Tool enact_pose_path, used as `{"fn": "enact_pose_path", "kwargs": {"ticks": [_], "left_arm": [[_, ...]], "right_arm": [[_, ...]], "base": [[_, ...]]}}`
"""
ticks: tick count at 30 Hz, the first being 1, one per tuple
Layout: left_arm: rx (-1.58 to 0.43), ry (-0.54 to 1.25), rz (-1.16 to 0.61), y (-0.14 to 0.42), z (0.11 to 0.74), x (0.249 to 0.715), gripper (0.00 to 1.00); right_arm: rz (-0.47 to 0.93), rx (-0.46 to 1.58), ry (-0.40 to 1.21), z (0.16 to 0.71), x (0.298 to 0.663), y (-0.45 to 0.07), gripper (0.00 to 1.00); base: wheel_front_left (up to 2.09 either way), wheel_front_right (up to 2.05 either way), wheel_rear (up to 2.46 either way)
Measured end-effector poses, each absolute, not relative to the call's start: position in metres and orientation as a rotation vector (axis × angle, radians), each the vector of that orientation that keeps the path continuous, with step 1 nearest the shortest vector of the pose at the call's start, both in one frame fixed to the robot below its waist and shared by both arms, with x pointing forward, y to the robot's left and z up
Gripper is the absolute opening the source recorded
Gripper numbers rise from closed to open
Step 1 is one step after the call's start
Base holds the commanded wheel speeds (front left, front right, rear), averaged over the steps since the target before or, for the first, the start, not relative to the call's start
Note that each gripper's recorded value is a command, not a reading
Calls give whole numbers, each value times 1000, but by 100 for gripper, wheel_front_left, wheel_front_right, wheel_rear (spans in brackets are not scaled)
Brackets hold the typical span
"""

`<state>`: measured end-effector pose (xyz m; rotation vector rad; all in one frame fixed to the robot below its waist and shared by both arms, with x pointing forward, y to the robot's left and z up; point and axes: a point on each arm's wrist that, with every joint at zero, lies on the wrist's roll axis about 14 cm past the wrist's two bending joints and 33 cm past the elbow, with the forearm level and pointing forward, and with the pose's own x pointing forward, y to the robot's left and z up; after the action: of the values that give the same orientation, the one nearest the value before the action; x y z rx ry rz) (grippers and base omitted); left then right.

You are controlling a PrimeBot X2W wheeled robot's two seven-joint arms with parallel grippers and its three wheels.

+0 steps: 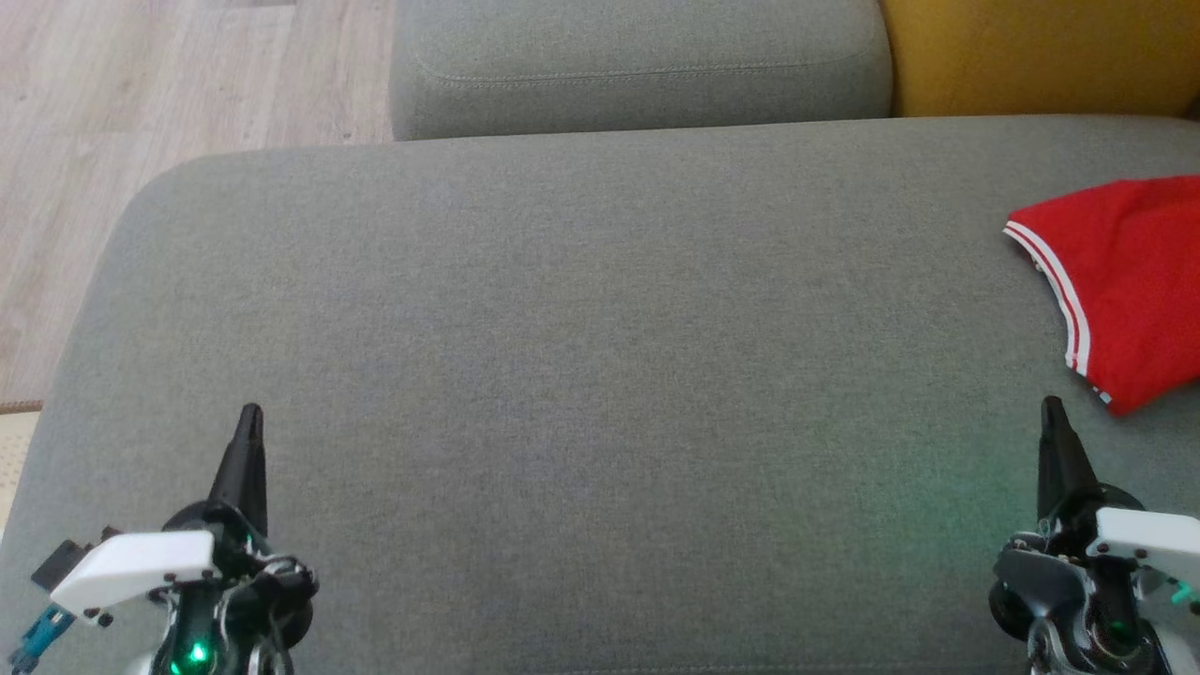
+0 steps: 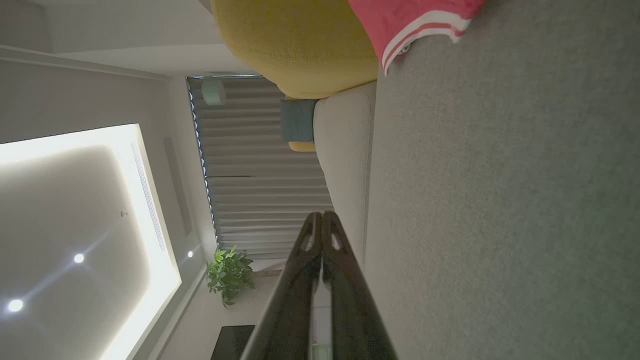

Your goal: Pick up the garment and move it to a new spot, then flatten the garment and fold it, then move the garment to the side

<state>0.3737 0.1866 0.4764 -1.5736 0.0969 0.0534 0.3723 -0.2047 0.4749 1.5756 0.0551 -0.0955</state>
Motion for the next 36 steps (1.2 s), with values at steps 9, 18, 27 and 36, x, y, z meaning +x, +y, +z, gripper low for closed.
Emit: {"fn": "enact_pose_path", "kwargs": {"ticks": [9,18,27,36], "left_arm": [[-1577,99,49,186,477,374,0],[-1577,99,49,186,477,374,0],[-1579,97,51,187,477,374,0],[-1580,88,59,191,477,374,0]], "right_arm": [[-98,1578,50,475,372,-206,0],[-99,1578,49,475,372,-207,0],[-101,1579,47,476,372,-207,0],[-99,1579,48,476,372,-207,0]], "base": [[0,0,0],[0,0,0],[0,0,0],[0,0,0]]}}
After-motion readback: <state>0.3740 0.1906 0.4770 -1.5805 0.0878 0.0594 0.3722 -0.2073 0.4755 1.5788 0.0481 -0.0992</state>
